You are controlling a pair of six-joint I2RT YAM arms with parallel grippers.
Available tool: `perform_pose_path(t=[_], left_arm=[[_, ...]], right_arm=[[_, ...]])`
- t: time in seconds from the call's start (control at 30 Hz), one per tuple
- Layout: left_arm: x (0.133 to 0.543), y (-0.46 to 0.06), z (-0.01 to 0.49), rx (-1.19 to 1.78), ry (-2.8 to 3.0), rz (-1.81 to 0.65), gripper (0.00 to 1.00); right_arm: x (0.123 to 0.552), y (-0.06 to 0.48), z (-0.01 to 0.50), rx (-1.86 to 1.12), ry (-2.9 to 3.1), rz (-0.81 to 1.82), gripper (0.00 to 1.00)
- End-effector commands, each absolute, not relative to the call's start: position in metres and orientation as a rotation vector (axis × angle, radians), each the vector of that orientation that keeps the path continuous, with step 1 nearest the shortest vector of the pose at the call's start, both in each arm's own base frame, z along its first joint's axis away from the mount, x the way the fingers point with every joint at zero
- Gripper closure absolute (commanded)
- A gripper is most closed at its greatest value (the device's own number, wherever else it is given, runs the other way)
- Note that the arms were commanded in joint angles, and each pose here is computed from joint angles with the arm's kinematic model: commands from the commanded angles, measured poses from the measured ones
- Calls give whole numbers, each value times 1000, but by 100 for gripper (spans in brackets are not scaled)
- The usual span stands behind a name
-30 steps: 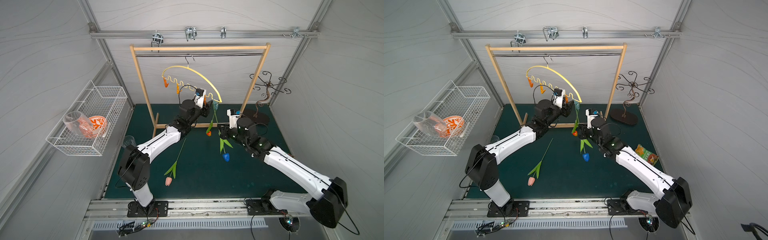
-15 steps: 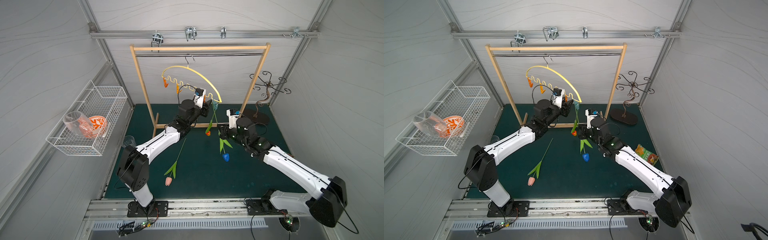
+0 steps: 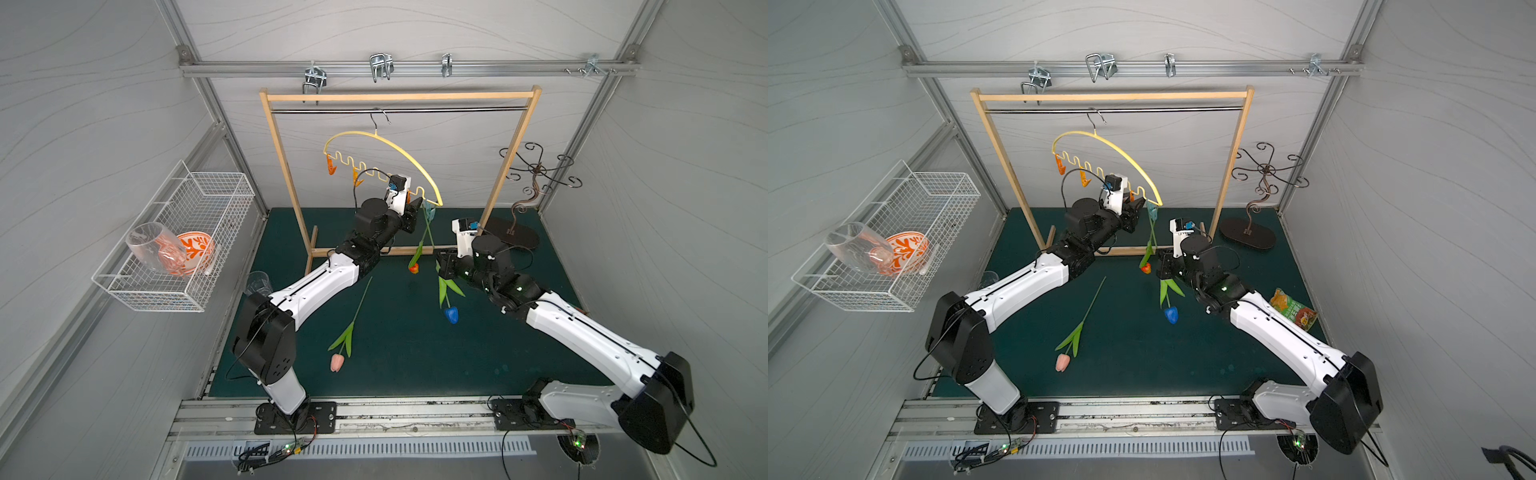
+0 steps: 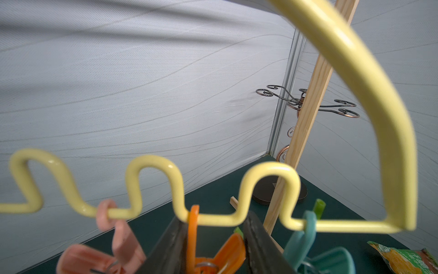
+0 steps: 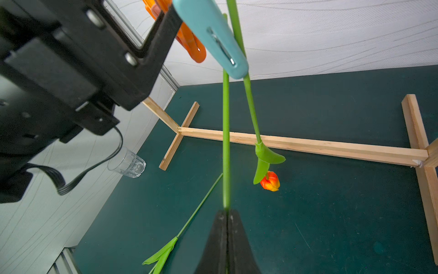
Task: Dry the flowers on a clothes hanger
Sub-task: Open the clamp at the hanger, then clamp the flower onto the hanger.
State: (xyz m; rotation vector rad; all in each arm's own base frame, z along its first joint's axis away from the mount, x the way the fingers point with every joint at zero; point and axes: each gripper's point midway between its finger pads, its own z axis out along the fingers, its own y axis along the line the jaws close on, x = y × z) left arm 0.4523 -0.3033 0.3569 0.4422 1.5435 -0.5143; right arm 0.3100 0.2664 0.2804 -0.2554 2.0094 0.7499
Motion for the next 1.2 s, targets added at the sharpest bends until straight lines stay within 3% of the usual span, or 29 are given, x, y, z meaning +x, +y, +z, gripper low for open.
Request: perform_pose_path(t=[0.0, 0.17, 0.97, 1.17], left_arm=[[450, -301, 392, 420, 1449, -534, 62], [449, -302, 394, 419, 1446, -545, 67], [440, -290, 404, 185, 1592, -755, 65], [443, -290, 400, 156, 1613, -777, 69]], right_arm=[[311, 265, 297, -259, 1976, 756, 100], [311, 266, 298, -260, 1974, 760, 100], [330, 295, 289, -98, 1864, 955, 100], [323, 308, 286, -154, 1852, 973, 100]])
